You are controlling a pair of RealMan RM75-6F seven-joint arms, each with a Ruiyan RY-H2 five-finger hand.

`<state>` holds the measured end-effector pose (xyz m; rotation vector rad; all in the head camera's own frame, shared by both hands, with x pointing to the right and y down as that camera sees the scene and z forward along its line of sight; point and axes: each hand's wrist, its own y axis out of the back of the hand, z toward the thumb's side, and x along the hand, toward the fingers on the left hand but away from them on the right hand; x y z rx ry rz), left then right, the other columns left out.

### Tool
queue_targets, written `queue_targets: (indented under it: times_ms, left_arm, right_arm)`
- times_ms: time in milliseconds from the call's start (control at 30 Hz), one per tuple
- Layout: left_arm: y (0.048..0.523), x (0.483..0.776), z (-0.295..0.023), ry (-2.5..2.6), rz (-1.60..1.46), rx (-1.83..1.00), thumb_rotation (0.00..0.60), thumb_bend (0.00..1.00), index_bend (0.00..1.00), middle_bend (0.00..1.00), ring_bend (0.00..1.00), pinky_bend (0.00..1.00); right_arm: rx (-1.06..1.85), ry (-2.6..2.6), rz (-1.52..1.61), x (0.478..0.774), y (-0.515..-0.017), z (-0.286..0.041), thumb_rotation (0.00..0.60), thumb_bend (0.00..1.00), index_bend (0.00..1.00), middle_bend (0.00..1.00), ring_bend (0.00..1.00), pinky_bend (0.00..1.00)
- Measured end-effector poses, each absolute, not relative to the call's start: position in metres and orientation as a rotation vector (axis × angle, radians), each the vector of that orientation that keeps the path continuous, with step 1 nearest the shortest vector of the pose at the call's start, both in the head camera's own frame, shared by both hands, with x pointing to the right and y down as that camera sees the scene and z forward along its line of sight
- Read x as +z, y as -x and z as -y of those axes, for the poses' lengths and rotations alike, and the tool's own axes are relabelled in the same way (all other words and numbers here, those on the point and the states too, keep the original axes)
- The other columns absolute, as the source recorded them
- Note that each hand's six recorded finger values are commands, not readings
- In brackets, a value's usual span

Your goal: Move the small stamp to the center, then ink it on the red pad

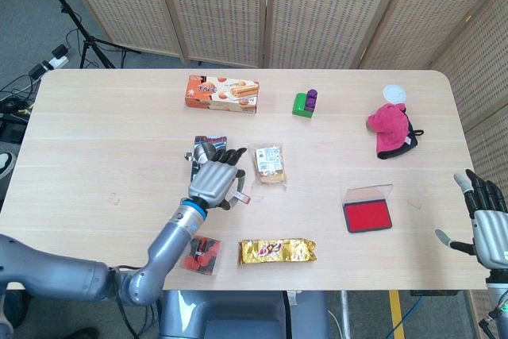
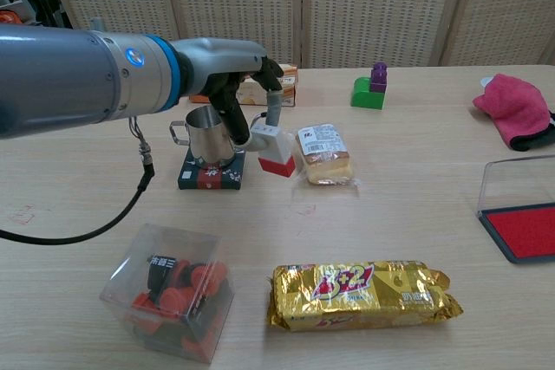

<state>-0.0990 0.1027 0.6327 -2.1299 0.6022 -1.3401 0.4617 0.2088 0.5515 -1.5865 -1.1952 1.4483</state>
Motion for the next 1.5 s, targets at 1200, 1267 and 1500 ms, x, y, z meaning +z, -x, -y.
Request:
queue_targets:
  times_ms: [1200, 1267, 1500]
  left_arm:
    - [0.076, 0.688, -0.125, 2.086, -0.723, -1.639, 0.6, 0.4, 0.63, 0.0, 0.0, 0.0]
    - [0.076, 0.691, -0.126, 2.088, -0.722, -1.642, 0.6, 0.4, 0.63, 0.0, 0.0, 0.0]
    - [0.077, 0.699, -0.13, 2.097, -0.703, -1.655, 0.6, 0.4, 0.63, 0.0, 0.0, 0.0]
  right_arm:
    - [1.446, 1.618, 1.227, 0.549, -0.469, -0.206, 0.6, 0.0, 0.0, 0.0, 0.0, 0.0]
    - [1.446, 1.619, 1.227, 0.549, -0.469, -0.206, 0.6, 0.0, 0.0, 0.0, 0.0, 0.0]
    - [1.447, 1.621, 1.226, 0.55, -0.469, -0.206, 0.6, 0.0, 0.0, 0.0, 0.0, 0.0]
